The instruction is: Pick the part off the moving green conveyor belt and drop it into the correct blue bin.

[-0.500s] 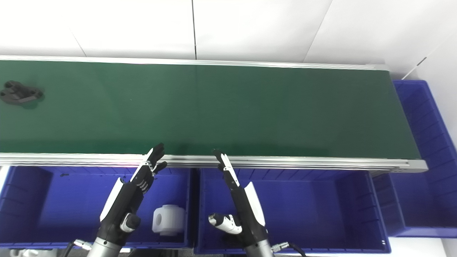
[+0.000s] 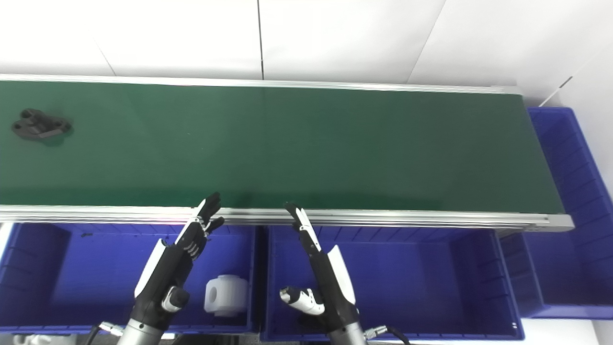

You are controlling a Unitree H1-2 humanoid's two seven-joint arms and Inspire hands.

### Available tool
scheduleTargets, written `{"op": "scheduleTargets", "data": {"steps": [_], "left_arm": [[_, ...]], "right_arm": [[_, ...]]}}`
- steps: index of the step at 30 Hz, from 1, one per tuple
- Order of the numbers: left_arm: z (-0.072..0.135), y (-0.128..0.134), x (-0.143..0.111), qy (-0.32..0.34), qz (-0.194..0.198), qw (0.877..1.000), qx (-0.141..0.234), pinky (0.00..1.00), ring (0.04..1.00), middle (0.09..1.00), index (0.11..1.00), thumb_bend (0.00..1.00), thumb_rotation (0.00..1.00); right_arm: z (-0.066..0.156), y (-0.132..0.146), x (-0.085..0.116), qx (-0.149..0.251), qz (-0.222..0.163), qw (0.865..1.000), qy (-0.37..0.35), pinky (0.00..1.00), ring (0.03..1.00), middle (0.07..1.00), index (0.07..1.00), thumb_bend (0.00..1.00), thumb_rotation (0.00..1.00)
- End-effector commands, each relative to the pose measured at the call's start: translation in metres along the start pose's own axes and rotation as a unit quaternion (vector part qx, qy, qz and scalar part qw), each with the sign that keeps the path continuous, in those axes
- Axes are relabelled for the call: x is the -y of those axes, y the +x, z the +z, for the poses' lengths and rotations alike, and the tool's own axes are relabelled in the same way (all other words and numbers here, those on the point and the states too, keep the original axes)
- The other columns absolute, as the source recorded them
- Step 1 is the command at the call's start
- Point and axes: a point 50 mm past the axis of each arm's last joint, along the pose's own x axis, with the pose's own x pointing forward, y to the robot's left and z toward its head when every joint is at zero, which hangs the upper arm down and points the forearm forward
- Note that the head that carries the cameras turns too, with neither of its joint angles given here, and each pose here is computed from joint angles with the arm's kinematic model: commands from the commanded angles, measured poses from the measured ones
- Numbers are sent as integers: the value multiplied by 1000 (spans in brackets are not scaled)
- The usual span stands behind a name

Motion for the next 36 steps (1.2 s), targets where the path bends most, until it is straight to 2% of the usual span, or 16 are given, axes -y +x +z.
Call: {"op": "scheduleTargets", "data": {"steps": [1,25,31,36], "left_arm": [[7,1,2,-1,5,1000,23,929,997,1000,1000,1000,968],[8,1,3,1,3,1000,27,931,998,1000,1000,1000,974],[-1,0,6,10,-1,1000,24,916,995,1000,1000,1000,994],[-16,1,11,8,-5,1000,4,897,976,988,1000,1000,987]], "right_arm": [[7,1,-1,33,-1,999,9,930,984,1000,972,956,1000],[6,-1,0,29,-1,1000,9,925,980,997,976,953,1000],[-4,-5,0,15,5,1000,7,924,989,1000,975,940,994],[-20,-8,1,-3,10,1000,-4,902,984,1000,976,951,992]]}}
